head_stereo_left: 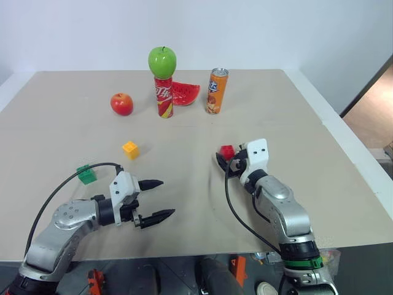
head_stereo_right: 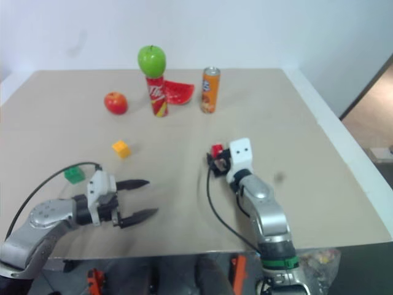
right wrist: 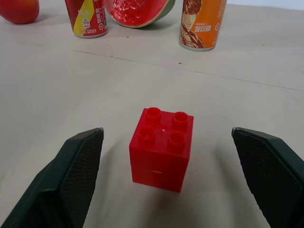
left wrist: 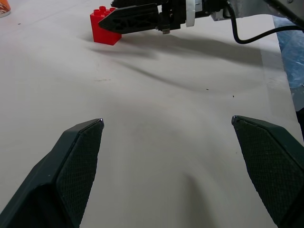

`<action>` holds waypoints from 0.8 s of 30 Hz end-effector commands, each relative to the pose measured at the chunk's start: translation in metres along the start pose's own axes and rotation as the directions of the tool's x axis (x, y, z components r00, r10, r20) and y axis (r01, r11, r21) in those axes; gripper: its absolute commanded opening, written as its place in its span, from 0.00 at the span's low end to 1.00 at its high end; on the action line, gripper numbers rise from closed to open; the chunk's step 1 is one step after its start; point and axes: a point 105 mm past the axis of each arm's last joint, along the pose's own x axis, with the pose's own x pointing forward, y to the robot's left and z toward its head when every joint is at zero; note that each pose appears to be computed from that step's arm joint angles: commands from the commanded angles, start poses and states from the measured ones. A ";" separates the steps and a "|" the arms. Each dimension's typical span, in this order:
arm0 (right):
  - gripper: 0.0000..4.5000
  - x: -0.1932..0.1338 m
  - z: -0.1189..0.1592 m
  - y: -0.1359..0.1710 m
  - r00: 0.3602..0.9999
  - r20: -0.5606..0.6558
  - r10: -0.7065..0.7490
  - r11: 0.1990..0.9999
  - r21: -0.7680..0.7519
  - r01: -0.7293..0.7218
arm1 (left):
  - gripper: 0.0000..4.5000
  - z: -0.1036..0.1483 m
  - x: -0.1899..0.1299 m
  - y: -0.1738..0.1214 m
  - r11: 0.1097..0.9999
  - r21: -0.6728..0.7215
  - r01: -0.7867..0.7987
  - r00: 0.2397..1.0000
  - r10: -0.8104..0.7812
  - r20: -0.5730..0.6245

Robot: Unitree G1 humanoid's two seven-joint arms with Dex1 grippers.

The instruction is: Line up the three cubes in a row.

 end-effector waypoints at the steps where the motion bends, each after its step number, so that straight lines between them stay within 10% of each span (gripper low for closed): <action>1: 1.00 0.005 0.011 0.000 0.999 0.041 -0.015 1.000 0.020 0.014 | 0.99 0.009 0.000 -0.005 0.999 0.037 0.003 1.000 -0.004 0.029; 6: 1.00 0.010 0.009 0.000 0.999 0.031 -0.021 0.998 0.068 0.019 | 0.99 0.008 0.000 -0.006 0.999 0.035 -0.005 1.000 0.004 0.028; 16: 0.29 0.017 0.002 -0.001 1.000 0.002 -0.019 0.997 0.077 0.019 | 1.00 0.007 0.002 -0.005 0.999 0.037 -0.018 1.000 0.017 0.026; 24: 0.28 0.020 0.036 0.005 0.978 0.054 0.203 0.976 -0.092 -0.198 | 1.00 0.006 -0.002 -0.001 0.998 0.026 -0.060 0.998 0.060 0.024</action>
